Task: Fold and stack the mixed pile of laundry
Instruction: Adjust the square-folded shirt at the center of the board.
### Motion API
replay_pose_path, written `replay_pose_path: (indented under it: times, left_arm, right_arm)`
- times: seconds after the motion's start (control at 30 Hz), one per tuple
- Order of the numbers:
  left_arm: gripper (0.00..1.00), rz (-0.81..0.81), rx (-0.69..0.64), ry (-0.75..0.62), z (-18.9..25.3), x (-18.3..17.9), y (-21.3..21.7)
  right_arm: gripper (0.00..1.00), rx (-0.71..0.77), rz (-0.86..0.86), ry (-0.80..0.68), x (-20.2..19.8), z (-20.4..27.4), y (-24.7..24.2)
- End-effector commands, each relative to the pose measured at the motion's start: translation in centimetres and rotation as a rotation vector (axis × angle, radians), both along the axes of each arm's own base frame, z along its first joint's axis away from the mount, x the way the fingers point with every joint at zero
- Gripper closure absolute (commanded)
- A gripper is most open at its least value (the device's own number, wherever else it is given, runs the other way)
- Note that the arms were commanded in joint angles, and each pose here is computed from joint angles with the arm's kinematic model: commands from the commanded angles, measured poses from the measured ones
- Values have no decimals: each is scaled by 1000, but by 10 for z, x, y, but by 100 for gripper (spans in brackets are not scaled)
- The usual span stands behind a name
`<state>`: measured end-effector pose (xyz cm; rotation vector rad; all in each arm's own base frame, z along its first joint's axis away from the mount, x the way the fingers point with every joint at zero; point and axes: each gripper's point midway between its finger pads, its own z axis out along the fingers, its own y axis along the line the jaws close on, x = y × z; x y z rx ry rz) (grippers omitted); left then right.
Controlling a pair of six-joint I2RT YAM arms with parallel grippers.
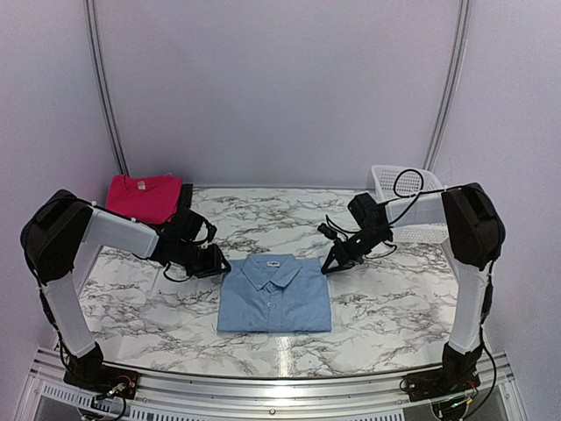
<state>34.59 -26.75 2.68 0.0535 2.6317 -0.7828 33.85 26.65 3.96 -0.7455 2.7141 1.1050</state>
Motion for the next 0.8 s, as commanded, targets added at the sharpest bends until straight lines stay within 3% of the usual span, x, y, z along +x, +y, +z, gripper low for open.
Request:
replay_pose_path:
  times: [0.0, 0.37, 0.6, 0.77]
  left_arm:
    - [72, -25, -38, 0, 6, -6, -4]
    - [100, -40, -71, -24, 20, -6, -6]
    - [100, -8, -37, -49, 27, -6, 10]
    - [100, 3, -27, -35, 11, -1, 15]
  right_arm:
    - [100, 38, 9, -48, 8, 24, 7]
    - [100, 54, -5, -73, 11, 40, 9]
    - [100, 97, -6, -144, 21, 69, 14]
    - [100, 97, -29, -104, 31, 44, 19]
